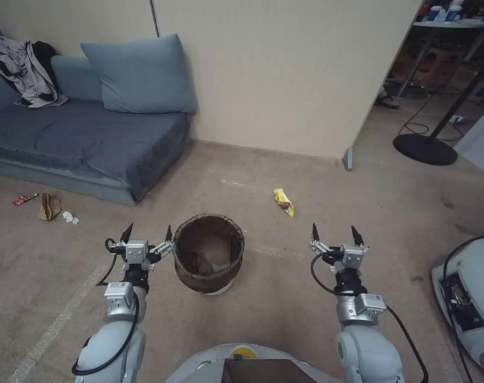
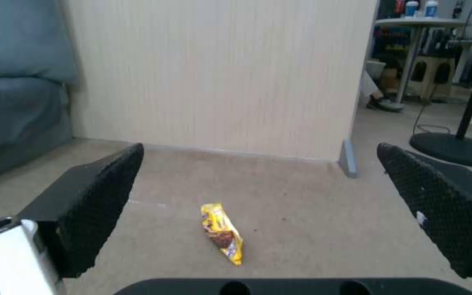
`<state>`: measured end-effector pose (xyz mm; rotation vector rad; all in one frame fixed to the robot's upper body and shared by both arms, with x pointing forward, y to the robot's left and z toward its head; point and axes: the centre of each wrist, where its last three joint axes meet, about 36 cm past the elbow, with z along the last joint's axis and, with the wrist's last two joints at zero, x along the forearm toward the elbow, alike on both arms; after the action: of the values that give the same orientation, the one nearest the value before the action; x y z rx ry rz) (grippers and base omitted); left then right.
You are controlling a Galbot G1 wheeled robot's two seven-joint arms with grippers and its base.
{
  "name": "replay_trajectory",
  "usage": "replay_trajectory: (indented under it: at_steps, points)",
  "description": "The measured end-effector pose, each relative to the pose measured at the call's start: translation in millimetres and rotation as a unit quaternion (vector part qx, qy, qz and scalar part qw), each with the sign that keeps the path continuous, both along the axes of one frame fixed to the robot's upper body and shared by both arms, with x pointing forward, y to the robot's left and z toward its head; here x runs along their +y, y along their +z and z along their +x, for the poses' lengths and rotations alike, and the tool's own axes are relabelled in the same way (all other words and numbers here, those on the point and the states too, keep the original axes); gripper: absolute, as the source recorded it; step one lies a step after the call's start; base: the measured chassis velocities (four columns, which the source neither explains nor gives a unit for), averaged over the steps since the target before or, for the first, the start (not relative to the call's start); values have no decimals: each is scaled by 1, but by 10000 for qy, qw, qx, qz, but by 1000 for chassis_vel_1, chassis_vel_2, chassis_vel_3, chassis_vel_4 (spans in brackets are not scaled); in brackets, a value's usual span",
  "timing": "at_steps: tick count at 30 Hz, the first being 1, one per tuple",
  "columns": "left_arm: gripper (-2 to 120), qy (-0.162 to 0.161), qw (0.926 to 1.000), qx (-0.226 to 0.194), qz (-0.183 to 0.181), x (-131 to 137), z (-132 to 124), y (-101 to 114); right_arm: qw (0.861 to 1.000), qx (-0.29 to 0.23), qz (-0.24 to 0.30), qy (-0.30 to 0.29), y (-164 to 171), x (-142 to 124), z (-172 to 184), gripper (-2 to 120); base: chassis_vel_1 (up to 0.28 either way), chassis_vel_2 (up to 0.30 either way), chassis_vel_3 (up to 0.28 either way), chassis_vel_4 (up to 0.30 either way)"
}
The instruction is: Pick up the trash bin, then pick up the garbage from the floor and place it into the trash bin.
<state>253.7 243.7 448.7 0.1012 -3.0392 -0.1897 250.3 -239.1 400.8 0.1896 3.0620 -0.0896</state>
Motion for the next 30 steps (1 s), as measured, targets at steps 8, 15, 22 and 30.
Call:
replay_trajectory:
  at_steps: [8, 15, 22, 30]
  points:
    - [100, -167, 9987, 429, -240, 1, 29, 12, 9999, 4, 75, -84, -1, -1, 0, 100, 0, 0, 0, 0]
    - [100, -146, 9906, 1287, -447, 3, 62, 8, 9998, 38, 101, -136, -4, -3, 0, 100, 0, 0, 0, 0]
    - [100, -183, 9797, 1851, -741, -2, 76, 7, 9997, 60, 160, -154, -10, -4, 5, 100, 0, 0, 0, 0]
    - [100, -148, 9726, 2203, -731, -17, 88, -8, 9996, 78, 218, -161, -15, -4, 8, 100, 0, 0, 0, 0]
